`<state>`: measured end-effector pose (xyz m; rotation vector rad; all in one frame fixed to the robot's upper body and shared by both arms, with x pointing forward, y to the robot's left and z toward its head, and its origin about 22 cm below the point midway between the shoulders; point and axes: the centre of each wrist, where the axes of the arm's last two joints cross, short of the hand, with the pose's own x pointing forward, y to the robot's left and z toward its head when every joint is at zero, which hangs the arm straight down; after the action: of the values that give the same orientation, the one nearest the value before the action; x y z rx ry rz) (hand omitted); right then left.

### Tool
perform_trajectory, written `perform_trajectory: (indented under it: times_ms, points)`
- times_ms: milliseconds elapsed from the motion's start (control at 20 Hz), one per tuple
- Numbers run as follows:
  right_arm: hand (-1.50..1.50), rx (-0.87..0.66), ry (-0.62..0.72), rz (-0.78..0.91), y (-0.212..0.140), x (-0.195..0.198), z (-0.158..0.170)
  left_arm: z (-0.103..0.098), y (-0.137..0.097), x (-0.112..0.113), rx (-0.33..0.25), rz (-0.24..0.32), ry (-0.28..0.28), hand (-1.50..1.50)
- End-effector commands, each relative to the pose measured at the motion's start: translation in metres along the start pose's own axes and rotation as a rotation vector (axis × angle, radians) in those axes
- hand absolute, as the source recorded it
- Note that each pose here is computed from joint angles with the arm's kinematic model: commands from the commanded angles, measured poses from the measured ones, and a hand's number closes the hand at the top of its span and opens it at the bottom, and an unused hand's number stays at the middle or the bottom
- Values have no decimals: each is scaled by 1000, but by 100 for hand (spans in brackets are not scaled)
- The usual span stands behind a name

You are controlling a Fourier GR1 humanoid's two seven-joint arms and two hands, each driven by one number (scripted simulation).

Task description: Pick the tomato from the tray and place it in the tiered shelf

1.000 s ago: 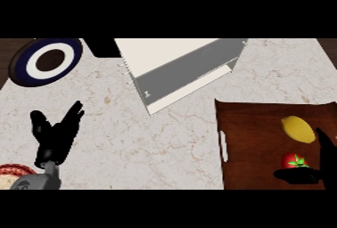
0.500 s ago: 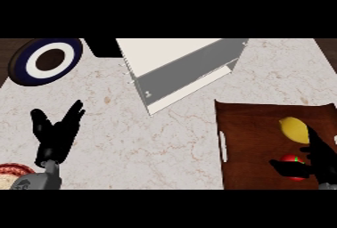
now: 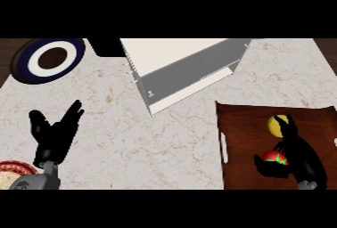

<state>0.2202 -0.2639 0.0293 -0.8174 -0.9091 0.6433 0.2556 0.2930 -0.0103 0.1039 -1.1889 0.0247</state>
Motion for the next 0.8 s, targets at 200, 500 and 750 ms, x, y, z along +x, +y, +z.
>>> perform_trajectory:
  times_ms: [200,500,750]
  points:
    - [150,428,-777,288,47,101,59,-8,-26,-5,-99,-18,48,0]
    - [150,344,-1063,142,24,164,101,-1,-19,-15,-16,13,75,0]
    - [150,164,-1112,14,-43,166,143,-2,12,-16,5,31,73,0]
